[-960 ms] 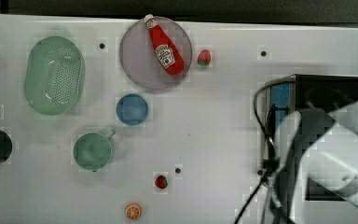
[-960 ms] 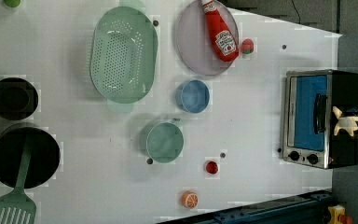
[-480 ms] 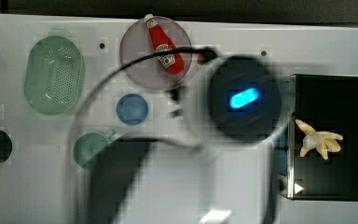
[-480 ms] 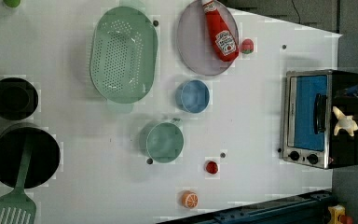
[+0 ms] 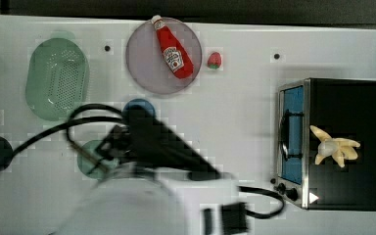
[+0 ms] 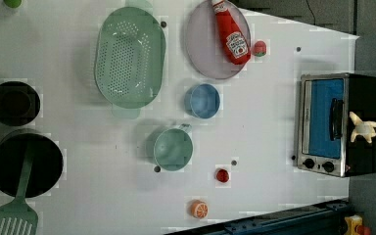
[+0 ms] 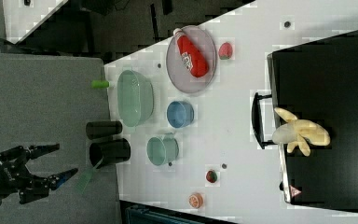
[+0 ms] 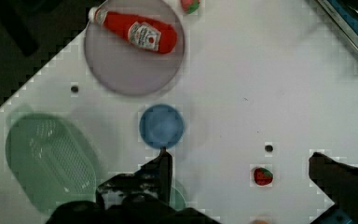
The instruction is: Pick banana from table and place on oven.
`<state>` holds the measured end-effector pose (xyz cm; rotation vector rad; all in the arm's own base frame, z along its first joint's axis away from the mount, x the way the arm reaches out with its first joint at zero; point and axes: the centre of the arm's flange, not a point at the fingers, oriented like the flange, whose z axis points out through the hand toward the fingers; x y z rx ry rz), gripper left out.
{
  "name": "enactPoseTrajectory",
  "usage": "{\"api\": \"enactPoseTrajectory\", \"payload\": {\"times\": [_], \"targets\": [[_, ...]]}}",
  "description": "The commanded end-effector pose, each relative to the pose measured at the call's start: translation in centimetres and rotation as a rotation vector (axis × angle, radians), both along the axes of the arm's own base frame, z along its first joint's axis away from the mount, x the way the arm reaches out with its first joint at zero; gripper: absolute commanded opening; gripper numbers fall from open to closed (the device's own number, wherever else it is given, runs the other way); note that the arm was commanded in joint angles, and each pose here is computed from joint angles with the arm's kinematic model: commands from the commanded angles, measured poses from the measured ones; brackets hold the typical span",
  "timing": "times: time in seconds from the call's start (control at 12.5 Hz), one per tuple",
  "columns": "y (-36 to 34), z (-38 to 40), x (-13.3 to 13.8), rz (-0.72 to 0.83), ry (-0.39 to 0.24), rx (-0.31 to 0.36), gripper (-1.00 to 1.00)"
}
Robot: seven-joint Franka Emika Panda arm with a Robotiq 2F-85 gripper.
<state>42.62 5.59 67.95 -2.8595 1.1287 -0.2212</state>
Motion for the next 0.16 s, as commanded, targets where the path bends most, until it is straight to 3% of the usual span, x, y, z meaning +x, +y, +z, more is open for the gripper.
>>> {"api": "enactPoseTrajectory", "payload": {"times": [0.08,0.16], "targets": [[-6.57,-6.09,3.44,-0.224,0.141,0.024,1.0],[-6.58,-6.19,3.5,-0.224,0.143,0.024,1.0]]}}
